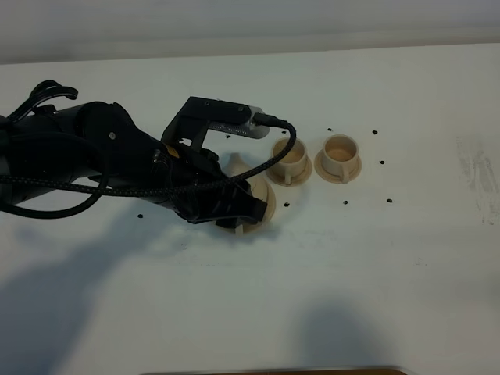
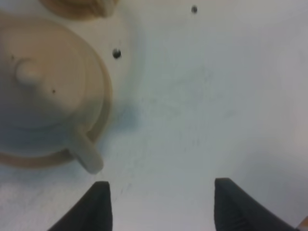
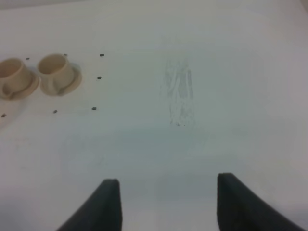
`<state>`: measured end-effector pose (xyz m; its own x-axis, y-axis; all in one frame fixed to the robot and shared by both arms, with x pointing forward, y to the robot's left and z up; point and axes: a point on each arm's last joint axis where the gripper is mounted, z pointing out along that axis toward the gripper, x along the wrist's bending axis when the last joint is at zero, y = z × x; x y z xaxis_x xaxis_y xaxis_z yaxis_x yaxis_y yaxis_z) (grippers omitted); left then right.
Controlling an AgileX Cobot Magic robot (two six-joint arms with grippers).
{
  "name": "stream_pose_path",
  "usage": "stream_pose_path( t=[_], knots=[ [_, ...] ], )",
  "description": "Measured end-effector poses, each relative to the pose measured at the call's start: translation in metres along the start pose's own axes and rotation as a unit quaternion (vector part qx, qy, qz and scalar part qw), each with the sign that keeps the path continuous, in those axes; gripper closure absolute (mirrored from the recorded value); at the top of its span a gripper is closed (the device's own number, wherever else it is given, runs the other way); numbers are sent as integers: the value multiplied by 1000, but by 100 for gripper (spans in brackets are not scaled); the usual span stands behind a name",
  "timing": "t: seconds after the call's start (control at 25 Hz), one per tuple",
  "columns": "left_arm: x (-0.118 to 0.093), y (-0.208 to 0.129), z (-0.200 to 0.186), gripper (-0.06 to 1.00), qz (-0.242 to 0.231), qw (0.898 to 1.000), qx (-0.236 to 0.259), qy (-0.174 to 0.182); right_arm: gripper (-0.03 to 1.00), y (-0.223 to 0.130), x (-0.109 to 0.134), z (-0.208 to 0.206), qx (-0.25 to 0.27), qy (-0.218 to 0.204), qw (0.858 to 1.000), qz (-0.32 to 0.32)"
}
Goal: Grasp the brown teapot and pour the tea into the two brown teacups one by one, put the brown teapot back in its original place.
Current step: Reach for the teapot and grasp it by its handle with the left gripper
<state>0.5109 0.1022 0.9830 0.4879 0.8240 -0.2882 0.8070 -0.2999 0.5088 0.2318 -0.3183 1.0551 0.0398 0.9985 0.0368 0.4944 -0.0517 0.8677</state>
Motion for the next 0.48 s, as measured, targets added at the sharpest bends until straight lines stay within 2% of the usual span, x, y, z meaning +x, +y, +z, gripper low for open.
stream_pose_path(
  t=[0.2,0.48],
  knots=[
    [0,2,0,41,4,1000,-12,1,53,0,0,0,0,0,1000,0],
    [-16,-8,10,43,-71,996,-46,-20,53,0,0,0,0,0,1000,0]
  ],
)
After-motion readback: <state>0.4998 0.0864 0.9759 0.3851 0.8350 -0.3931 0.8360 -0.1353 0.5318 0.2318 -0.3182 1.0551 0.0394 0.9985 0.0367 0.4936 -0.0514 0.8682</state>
